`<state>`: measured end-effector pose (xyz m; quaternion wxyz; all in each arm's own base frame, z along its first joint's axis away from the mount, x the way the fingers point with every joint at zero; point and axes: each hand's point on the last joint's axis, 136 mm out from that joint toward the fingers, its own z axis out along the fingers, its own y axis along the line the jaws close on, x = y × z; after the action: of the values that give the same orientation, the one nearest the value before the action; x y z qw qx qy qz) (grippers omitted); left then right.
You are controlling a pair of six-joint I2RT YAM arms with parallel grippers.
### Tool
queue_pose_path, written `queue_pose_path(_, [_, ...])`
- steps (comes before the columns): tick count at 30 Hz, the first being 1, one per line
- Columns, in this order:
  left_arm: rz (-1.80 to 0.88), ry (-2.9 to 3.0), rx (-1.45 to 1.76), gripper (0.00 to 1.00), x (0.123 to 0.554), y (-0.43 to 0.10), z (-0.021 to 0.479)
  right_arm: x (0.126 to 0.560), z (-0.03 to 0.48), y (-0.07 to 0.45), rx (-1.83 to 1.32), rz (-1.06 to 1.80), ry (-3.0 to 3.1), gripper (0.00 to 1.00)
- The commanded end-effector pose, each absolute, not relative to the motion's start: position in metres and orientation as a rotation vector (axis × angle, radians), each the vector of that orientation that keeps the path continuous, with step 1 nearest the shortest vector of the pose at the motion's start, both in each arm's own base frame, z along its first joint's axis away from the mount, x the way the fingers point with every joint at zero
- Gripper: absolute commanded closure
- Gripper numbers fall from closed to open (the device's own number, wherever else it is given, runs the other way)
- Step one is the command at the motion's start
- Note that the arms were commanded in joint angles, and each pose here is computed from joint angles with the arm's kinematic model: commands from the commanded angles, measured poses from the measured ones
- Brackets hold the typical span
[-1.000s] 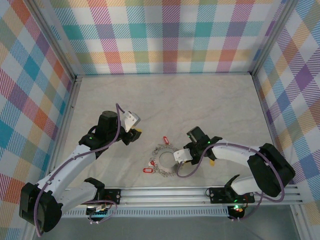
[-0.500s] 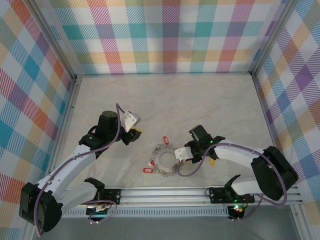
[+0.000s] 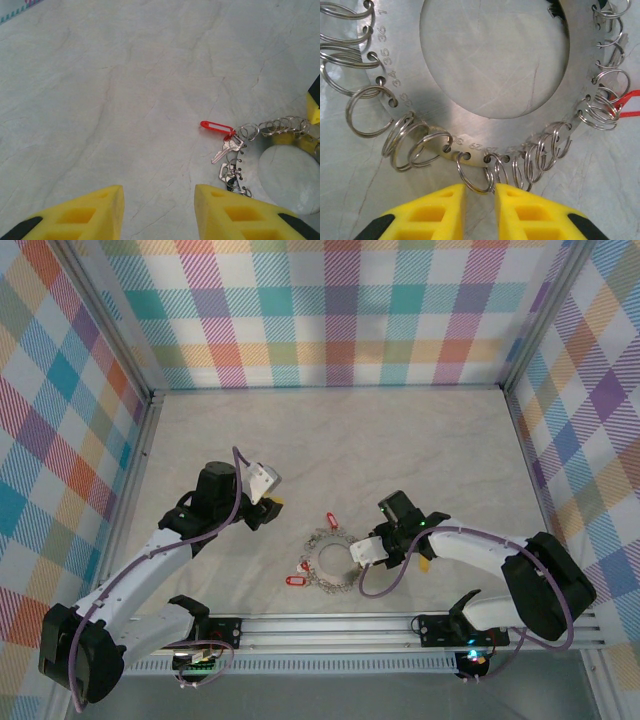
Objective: Put the keys on the keyring
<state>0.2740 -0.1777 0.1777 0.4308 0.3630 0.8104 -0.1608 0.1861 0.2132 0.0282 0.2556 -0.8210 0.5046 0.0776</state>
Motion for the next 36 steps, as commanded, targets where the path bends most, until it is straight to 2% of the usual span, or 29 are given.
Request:
queue_pose_path(1, [-0.384, 2.029, 0.899, 0.59, 0.276, -0.174, 0.174, 0.186, 0.027, 0.221, -2.233, 0.234, 1.319, 0.76])
queue_pose_path(4, [-0.387, 2.031, 0.901, 0.59, 0.276, -0.175, 0.173, 0.186, 0.027, 0.223, -2.232, 0.244, 1.316, 0.76])
queue_pose_path(10, [-0.386, 2.035, 0.905, 0.59, 0.277, -0.175, 0.171, 0.184, 0.029, 0.227, -2.202, 0.283, 1.346, 0.9])
queue_pose_path(17, [-0.39, 2.04, 0.908, 0.59, 0.277, -0.176, 0.169, 0.198, 0.036, 0.231, -2.072, 0.362, 1.547, 0.93])
queue_pose_path(26, [-0.4, 2.037, 0.91, 0.59, 0.277, -0.177, 0.169, 0.209, 0.049, 0.226, -1.932, 0.428, 1.701, 0.81])
queue_pose_path(36, [-0.402, 2.037, 0.918, 0.59, 0.277, -0.178, 0.168, 0.178, 0.057, 0.206, -2.028, 0.418, 1.581, 0.71])
